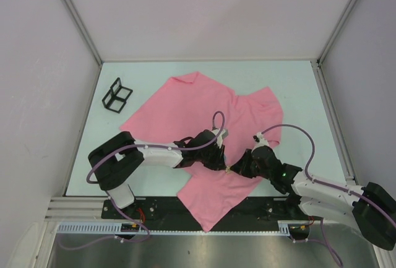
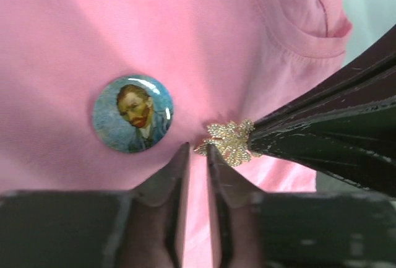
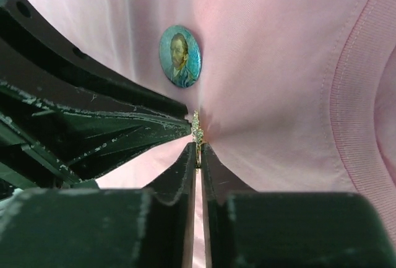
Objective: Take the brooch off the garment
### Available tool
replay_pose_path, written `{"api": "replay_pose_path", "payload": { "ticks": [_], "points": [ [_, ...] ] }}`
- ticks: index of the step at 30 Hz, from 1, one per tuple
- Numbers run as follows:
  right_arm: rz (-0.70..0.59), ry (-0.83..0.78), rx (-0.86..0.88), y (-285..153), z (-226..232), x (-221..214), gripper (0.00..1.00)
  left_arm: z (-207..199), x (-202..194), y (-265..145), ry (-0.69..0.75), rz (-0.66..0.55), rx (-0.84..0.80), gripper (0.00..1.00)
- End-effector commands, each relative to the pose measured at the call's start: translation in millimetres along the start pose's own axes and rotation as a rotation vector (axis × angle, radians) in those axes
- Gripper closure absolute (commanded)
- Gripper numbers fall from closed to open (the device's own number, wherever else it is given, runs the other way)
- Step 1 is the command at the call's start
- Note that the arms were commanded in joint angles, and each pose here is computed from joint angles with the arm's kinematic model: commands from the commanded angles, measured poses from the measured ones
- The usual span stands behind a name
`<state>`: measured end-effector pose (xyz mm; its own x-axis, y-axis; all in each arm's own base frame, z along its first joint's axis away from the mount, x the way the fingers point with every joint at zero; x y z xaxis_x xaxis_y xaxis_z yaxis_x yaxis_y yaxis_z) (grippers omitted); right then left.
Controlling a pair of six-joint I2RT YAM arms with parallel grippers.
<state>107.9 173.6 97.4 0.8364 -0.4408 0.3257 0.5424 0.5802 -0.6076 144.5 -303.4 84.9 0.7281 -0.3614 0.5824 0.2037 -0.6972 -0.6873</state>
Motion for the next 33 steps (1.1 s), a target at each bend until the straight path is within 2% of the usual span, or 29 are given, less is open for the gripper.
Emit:
{"api": "replay_pose_path", "payload": {
  "ticks": [1, 3, 7, 10, 15, 20, 33],
  "points": [
    [-0.005, 0.097, 0.003, 1, 5, 0, 0.97, -4, 9, -14, 0.071, -0.062, 0.016, 0.71],
    [0.0, 0.115, -0.015, 3, 3, -1, 1.0, -5, 14, -21, 0.096, -0.091, 0.019, 0.67],
    [-0.01, 0.173, -0.07, 6, -3, -1, 1.0, -6, 11, -30, 0.158, -0.141, -0.01, 0.51],
    [-0.034, 0.218, -0.104, 6, -6, 0, 1.0, -7, 8, -31, 0.221, -0.149, 0.004, 0.46],
    [-0.056, 0.284, -0.148, 4, -11, 2, 1.0, -16, 4, -26, 0.387, -0.181, 0.127, 0.57],
    [-0.047, 0.309, -0.154, 3, -12, 3, 1.0, -24, 3, -18, 0.547, -0.219, 0.196, 0.57],
    [-0.039, 0.351, -0.14, 1, -10, 6, 1.0, -33, 4, -1, 0.614, -0.207, 0.17, 0.52]
  ]
}}
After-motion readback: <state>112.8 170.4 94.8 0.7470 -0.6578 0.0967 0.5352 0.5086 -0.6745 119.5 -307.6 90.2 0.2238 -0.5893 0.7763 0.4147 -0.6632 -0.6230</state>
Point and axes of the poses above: each gripper's point midway between its finger pads, its own y axis out along the fingers, its own z axis along the line the jaws close on, x = y × z, the point moved 9 cm from there along -y, back along the fingers, and after that the axes turned 9 degrees about y, right-handed, at the moved point
